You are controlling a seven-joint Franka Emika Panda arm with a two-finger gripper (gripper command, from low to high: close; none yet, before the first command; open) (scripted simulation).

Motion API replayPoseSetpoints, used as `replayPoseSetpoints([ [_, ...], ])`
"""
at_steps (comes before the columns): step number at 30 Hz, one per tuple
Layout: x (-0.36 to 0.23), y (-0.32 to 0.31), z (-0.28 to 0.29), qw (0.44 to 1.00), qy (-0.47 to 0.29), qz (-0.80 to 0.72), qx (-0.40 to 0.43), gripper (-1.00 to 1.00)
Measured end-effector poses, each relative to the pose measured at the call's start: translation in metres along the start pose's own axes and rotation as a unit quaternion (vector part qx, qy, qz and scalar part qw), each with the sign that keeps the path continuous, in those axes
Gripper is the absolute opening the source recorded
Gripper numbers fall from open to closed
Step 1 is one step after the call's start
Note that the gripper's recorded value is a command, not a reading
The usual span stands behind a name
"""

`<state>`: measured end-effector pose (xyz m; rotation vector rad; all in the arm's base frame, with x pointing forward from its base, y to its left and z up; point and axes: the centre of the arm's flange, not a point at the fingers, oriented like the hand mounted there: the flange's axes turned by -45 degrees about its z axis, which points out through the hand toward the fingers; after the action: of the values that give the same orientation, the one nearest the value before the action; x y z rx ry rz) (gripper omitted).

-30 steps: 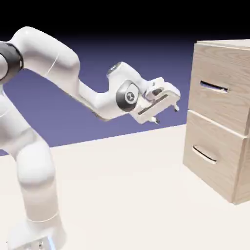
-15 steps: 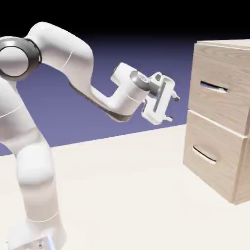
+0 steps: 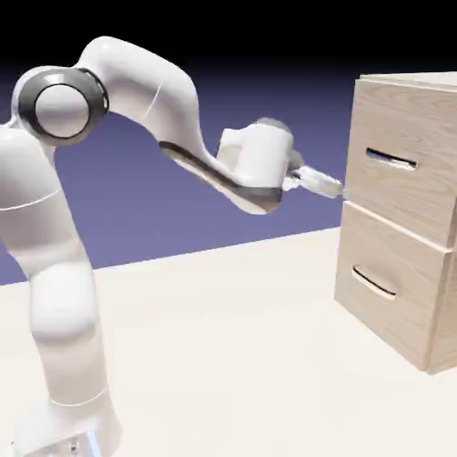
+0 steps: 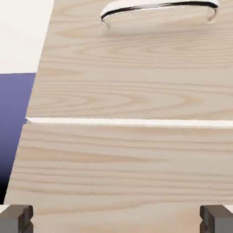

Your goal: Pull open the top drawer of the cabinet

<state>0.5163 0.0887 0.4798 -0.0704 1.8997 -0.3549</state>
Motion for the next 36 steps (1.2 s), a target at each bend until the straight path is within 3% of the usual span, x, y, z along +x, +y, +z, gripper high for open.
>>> replayPoseSetpoints([
  [9,-0.013,-0.004,0.028,0.952,-0.084,-0.294,0.012,0.0],
  [19,-0.033,-0.013,0.061,0.795,-0.175,-0.578,0.055,0.0],
  [26,-0.052,-0.008,0.106,0.779,-0.181,-0.598,0.06,0.0],
  [27,-0.053,-0.007,0.11,0.779,-0.181,-0.598,0.06,-1.0],
  [36,-0.03,-0.015,0.049,0.779,-0.182,-0.598,0.06,-1.0],
])
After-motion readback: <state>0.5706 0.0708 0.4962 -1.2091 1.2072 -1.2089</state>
